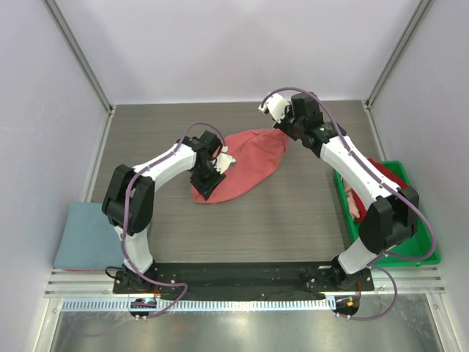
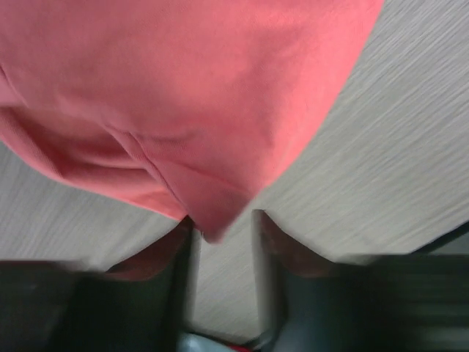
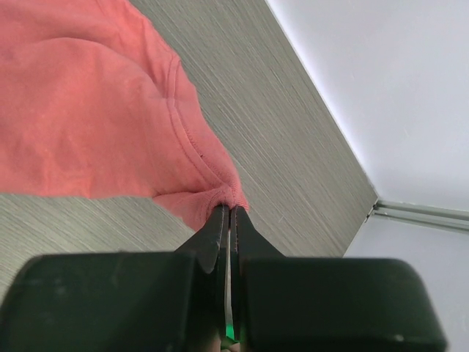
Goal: Fold and stack the t-shirts
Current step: Flatten the tshirt out
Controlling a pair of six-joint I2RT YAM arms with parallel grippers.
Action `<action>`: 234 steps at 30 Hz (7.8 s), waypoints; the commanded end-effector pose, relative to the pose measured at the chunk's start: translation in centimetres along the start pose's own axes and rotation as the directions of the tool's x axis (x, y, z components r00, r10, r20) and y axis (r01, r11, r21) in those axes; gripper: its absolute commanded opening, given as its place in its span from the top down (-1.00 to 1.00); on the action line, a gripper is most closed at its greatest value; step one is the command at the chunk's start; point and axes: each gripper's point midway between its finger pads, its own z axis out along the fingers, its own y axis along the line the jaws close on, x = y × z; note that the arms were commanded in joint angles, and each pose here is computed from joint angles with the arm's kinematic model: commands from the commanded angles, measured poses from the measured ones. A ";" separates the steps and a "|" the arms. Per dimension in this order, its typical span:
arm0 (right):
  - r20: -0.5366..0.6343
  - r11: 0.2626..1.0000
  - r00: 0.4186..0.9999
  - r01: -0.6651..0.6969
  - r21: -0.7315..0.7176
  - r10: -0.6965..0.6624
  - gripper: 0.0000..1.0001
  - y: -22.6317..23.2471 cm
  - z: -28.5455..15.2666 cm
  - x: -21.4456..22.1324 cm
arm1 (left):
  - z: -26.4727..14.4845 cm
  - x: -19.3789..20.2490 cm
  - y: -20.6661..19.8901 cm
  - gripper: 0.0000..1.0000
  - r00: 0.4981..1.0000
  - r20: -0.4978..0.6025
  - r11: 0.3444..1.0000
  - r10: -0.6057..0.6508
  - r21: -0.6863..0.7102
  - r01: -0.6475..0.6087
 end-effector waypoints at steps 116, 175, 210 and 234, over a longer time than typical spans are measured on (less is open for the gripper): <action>0.103 0.864 0.865 -0.498 0.075 0.490 0.97 -8.1 7.0 3.0 | -12.2 -11.6 21.0 0.87 0.923 0.305 0.813 0.233 -0.583 -0.013; 0.250 0.583 0.815 0.555 -0.593 -0.522 0.22 13.2 -2.1 19.5 | -12.8 -4.9 16.1 -0.18 0.935 0.354 0.856 -0.003 -0.482 0.185; 0.204 0.973 0.976 0.123 -0.197 -0.082 0.97 -3.2 -0.9 3.5 | -10.1 -4.8 12.9 0.12 0.964 0.257 0.941 0.075 -0.337 0.016; 0.183 0.986 0.983 0.056 -0.160 -0.026 0.98 -3.7 0.4 2.8 | -1.2 -5.4 17.9 0.28 0.999 0.038 0.929 0.001 -0.371 0.013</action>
